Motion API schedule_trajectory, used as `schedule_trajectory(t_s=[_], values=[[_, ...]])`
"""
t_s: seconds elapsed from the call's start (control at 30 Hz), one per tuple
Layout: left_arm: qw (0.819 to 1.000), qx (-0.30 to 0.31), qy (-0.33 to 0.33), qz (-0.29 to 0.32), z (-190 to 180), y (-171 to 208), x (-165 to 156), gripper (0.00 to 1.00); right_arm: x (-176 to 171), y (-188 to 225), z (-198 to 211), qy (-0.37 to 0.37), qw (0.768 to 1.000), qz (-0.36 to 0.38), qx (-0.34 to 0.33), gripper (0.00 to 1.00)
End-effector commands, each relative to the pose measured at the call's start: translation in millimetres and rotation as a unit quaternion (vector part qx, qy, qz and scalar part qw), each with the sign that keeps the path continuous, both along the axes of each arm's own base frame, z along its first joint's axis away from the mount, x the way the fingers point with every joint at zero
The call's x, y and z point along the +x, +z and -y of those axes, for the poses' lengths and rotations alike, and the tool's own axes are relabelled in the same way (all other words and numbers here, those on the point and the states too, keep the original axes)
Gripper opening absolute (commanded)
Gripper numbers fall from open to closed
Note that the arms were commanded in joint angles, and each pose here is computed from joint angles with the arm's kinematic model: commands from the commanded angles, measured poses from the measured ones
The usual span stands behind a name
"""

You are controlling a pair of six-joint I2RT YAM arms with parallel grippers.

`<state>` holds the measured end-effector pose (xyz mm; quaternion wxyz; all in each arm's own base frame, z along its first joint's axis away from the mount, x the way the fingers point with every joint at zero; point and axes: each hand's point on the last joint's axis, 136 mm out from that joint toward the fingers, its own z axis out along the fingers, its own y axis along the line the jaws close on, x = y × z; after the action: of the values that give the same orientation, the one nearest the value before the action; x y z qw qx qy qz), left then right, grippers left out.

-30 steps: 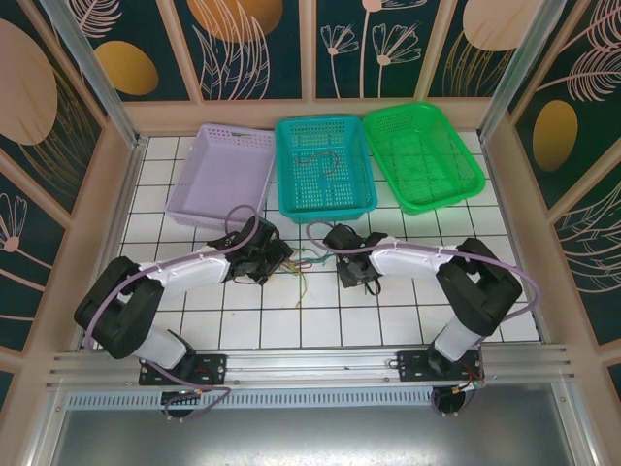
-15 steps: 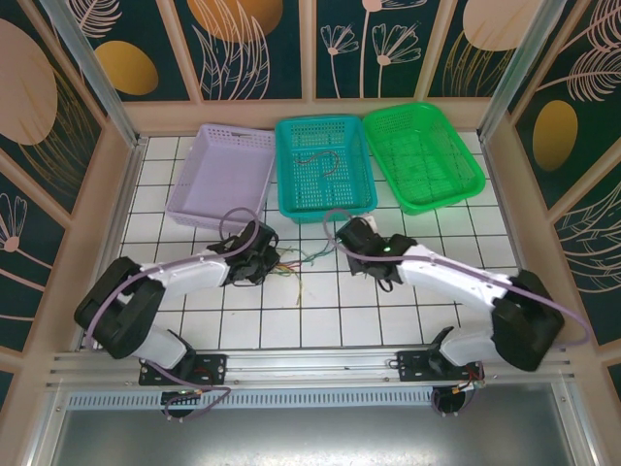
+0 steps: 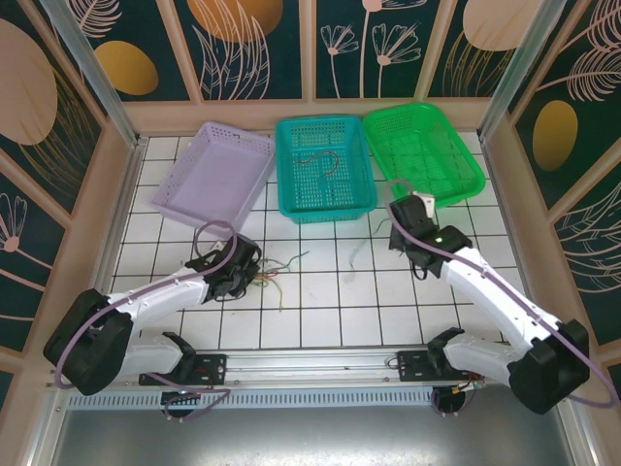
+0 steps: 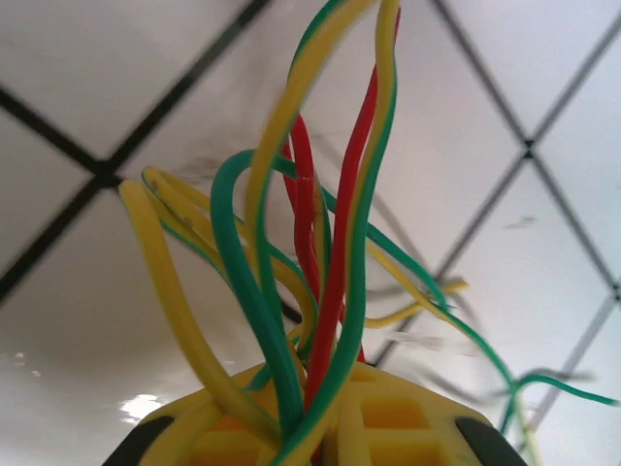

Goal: Untangle the cables

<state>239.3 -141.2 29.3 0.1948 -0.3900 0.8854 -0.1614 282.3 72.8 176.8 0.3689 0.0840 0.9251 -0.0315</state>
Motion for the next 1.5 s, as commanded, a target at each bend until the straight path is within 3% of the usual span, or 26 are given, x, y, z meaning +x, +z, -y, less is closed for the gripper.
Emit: schedule_trajectory(t_s=[0.0,0.2,0.43,0.53,0.9,1.0,1.2,1.27,1.37,1.47], values=[[1.0,0.012,0.004,-0.003,-7,-5,-4,0.0,5,33,11,-0.026,0.998,0.042,0.023,0.0],[0.997,-0.047,-0.061,0.012,34,4,13,0.0,16,64,-2,-0.008,0.995,0.075,0.068,0.0],[0.992,-0.093,-0.065,0.046,57,49,32,0.51,25,95,-17,0.0,0.988,0.09,0.126,0.0],[0.99,-0.116,-0.056,0.061,62,70,37,0.63,27,109,-26,0.012,0.982,0.101,0.16,0.0],[0.962,-0.245,0.021,0.119,84,170,66,0.75,33,130,-73,0.097,0.946,0.122,0.285,0.0],[0.941,-0.308,0.07,0.123,88,185,72,0.78,34,129,-86,0.111,0.934,0.117,0.319,0.0],[0.875,-0.436,0.153,0.146,91,218,88,0.83,27,113,-105,0.131,0.912,0.091,0.378,0.0],[0.86,-0.455,0.172,0.153,89,225,92,0.84,25,105,-109,0.133,0.907,0.078,0.391,0.0],[0.845,-0.466,0.19,0.179,81,240,97,0.84,21,100,-113,0.135,0.901,0.07,0.406,0.0],[0.845,-0.461,0.196,0.186,78,244,99,0.84,18,92,-116,0.136,0.897,0.059,0.416,0.0]])
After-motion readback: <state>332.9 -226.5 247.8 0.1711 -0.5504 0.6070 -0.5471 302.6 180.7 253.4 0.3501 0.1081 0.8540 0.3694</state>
